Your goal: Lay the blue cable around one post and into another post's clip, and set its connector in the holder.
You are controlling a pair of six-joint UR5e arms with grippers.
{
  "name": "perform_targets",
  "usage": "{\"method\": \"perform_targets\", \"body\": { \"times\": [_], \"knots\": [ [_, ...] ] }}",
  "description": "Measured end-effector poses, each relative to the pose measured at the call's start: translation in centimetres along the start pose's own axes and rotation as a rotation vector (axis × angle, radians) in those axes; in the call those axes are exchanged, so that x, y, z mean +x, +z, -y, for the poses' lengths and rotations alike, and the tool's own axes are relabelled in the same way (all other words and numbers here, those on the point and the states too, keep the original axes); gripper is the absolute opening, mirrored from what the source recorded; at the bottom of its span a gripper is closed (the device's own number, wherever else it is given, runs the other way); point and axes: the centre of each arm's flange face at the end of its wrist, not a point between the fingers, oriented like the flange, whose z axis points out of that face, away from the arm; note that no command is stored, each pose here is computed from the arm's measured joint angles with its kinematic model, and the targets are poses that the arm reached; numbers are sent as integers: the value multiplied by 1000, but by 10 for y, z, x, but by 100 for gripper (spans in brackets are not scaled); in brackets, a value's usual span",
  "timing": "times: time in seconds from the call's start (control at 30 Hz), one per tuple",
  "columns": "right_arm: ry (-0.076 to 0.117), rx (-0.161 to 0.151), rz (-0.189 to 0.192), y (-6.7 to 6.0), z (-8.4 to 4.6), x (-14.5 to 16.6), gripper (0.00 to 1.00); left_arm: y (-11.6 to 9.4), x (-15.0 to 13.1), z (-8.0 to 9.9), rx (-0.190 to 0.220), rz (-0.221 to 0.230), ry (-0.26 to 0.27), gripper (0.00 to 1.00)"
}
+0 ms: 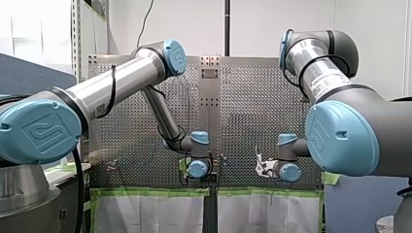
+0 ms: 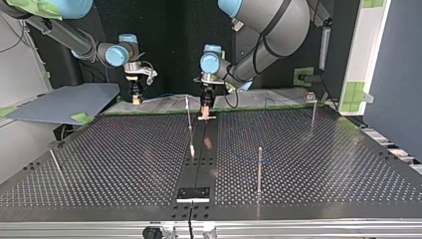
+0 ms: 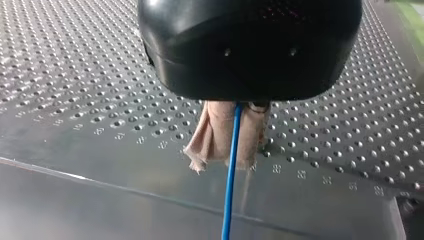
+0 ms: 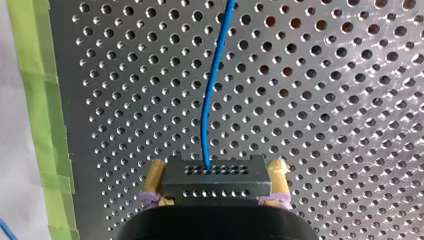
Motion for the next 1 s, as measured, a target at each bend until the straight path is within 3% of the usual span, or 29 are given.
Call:
{"method": "perform_targets", "body": {
  "times": [0.3,0.6,1.0],
  "knots": [
    [-1,-6,-12,5,-4,3,0,-1,1,-9,-59,2,15,5],
    [6,-13,-27,10,-9,6,0,3,22,-14,-46,-13,-6,5],
    [12,-30,-35,17,-20,10,0,30,6,-6,-39,1,-20,5]
  ]
}}
